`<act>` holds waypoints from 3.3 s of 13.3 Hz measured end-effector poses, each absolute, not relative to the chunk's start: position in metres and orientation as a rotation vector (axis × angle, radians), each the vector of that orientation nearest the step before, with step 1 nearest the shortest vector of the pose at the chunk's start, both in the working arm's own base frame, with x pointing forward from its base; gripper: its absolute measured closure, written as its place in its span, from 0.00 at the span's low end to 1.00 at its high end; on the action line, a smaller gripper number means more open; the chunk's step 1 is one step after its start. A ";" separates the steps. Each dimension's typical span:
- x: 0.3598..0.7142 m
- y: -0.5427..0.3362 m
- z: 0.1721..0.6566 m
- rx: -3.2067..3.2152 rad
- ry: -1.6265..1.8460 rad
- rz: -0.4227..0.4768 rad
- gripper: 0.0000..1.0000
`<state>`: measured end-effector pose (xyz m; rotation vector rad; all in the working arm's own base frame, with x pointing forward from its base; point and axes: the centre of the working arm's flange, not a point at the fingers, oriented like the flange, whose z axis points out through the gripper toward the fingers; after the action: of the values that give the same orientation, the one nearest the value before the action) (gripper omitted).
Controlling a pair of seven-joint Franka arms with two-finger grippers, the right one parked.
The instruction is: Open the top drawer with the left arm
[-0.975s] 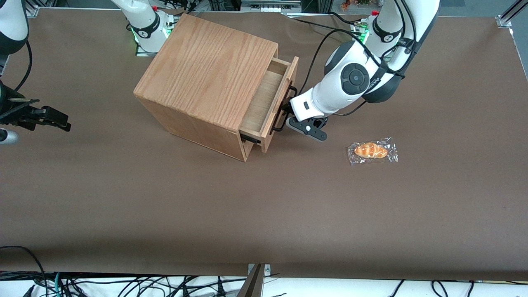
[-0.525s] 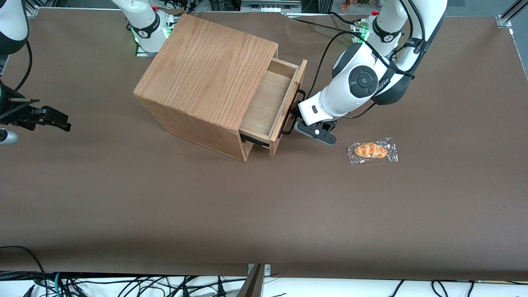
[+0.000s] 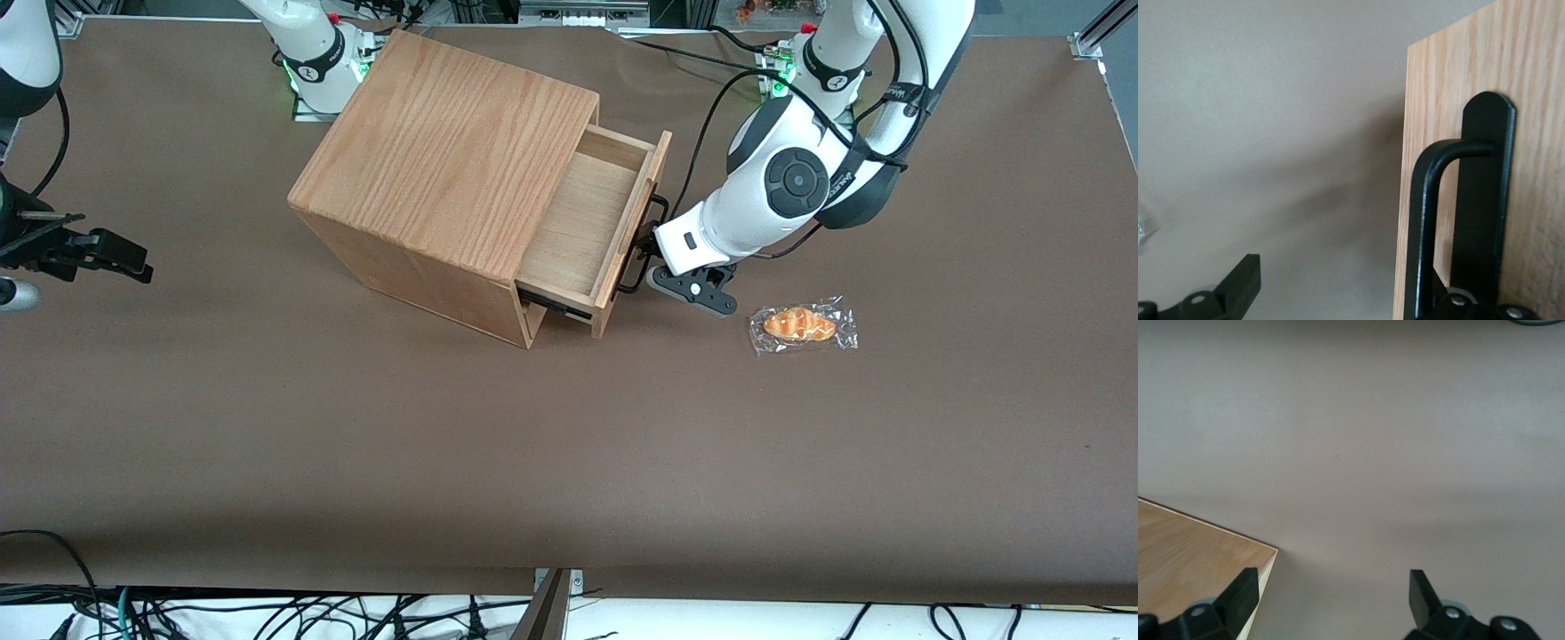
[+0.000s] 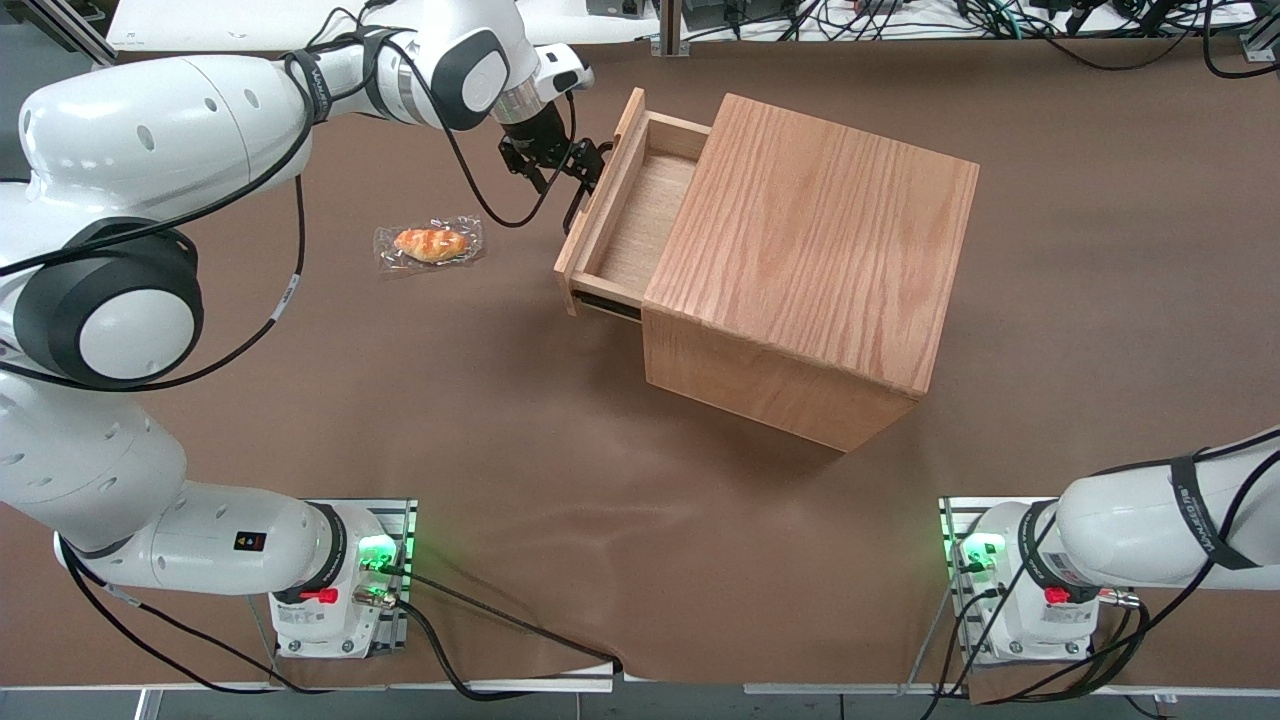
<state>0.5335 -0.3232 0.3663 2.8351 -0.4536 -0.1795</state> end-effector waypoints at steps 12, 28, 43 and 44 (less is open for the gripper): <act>0.540 -0.308 0.369 2.857 -0.448 -0.189 0.00; 0.543 -0.300 0.374 2.863 -0.442 -0.214 0.00; 0.553 -0.230 0.518 2.909 -0.324 -0.219 0.00; 0.554 -0.205 0.534 2.926 -0.266 -0.190 0.00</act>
<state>0.5540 -0.2053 0.5337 2.9259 -0.2659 -0.1904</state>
